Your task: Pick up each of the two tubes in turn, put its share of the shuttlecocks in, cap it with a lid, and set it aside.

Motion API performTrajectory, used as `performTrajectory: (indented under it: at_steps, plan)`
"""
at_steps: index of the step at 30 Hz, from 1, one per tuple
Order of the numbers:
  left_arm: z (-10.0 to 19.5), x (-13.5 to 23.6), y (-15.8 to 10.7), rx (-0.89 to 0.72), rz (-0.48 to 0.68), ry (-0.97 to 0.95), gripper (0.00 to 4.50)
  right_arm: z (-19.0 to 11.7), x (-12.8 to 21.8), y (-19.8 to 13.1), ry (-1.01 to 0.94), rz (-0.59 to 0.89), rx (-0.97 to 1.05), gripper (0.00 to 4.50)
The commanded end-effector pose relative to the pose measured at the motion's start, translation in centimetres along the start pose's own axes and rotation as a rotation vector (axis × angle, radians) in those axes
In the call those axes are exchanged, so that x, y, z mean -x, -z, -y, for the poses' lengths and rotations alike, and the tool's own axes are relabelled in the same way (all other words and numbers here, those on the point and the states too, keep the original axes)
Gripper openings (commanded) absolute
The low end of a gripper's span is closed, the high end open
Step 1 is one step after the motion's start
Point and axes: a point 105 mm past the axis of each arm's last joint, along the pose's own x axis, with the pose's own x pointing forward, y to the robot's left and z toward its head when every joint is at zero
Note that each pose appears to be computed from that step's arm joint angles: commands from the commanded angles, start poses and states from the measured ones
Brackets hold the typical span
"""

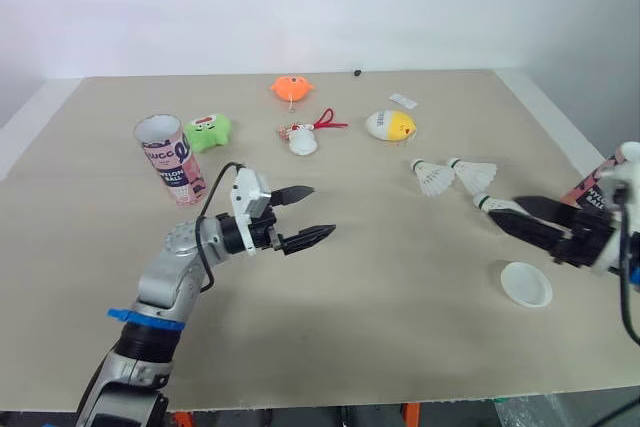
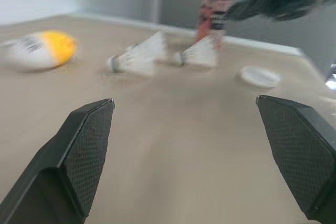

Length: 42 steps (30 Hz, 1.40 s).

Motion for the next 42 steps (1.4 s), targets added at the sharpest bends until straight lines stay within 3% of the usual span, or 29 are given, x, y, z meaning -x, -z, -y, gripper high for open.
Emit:
performTrajectory:
  at_steps: [1, 7, 13, 17, 22, 31, 42]
  plan:
    - [0.0, 2.4, -0.8, -0.028, -0.004, -0.132, 4.5, -4.7, -4.0, -0.2, -0.254, -0.016, 0.103, 4.49]
    - [0.9, 7.1, 0.1, -0.024, -0.035, -0.437, 4.5, -7.7, -10.2, 0.2, -0.45, 0.008, 0.175, 4.49]
    - [0.5, 12.1, 1.1, -0.085, -0.024, -0.826, 4.5, -9.0, -12.3, -0.1, -0.557, 0.037, 0.194, 4.49]
    - [-0.3, 15.1, 2.5, -0.044, -0.01, -1.039, 4.5, -9.6, -13.1, -0.7, -0.586, 0.075, 0.204, 4.49]
    - [-1.5, 16.1, 2.8, -0.054, -0.018, -1.067, 4.5, -9.5, -13.3, -0.7, -0.548, 0.103, 0.201, 4.49]
    - [-5.0, 15.6, 2.3, -0.091, -0.026, -1.036, 4.5, -7.3, -14.1, -3.0, -0.306, 0.262, 0.16, 4.49]
    - [-8.5, 14.5, 2.0, -0.089, -0.064, -1.046, 4.5, -7.1, -13.3, -3.5, -0.257, 0.314, 0.12, 4.49]
